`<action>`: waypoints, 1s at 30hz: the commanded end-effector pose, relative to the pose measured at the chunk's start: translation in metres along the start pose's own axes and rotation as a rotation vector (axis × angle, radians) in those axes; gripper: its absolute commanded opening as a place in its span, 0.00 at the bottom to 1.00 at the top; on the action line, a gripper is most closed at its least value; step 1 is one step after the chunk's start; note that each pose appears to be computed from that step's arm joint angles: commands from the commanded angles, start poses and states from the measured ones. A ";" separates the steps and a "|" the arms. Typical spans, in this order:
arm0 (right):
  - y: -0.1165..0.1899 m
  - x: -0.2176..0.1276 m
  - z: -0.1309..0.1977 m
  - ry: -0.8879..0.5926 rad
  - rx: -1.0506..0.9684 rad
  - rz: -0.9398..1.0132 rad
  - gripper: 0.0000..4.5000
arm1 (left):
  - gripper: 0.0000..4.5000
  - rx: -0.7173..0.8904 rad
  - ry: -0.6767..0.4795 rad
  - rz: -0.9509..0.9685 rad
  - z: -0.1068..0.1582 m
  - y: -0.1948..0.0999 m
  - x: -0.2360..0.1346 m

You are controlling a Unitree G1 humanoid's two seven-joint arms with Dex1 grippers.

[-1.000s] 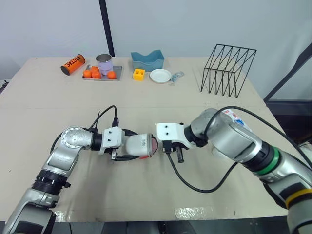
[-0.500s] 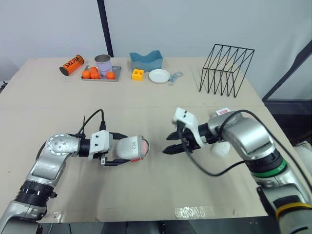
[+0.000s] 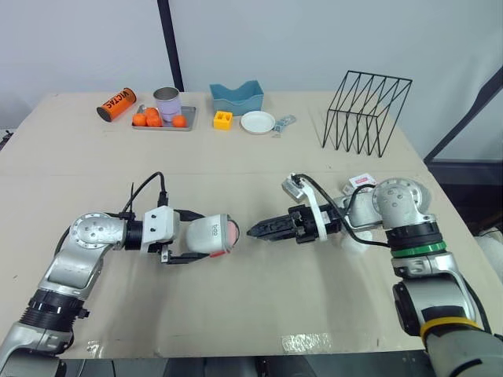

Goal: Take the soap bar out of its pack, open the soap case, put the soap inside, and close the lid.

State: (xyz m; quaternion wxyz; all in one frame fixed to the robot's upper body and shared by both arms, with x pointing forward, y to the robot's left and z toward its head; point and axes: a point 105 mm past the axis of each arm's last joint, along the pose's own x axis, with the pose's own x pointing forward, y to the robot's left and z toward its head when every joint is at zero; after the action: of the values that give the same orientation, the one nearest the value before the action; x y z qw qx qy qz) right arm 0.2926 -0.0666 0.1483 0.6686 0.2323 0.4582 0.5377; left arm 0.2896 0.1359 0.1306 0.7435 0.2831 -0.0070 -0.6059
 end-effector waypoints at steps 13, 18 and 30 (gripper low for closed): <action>0.030 0.029 0.006 -0.066 0.044 0.077 0.99 | 0.78 0.054 -0.058 0.020 0.022 0.005 0.000; 0.029 0.034 0.007 -0.102 0.082 0.042 0.99 | 0.78 0.054 -0.067 0.020 0.023 0.006 0.004; 0.027 0.040 0.003 -0.113 0.089 0.019 0.99 | 0.78 0.052 -0.064 0.019 0.022 0.007 0.006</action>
State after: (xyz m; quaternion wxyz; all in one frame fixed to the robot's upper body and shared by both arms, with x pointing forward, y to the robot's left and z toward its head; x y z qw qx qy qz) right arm 0.2859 -0.0241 0.1467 0.6828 0.2937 0.4560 0.4895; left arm 0.2899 0.1252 0.1375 0.7431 0.2738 -0.0220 -0.6101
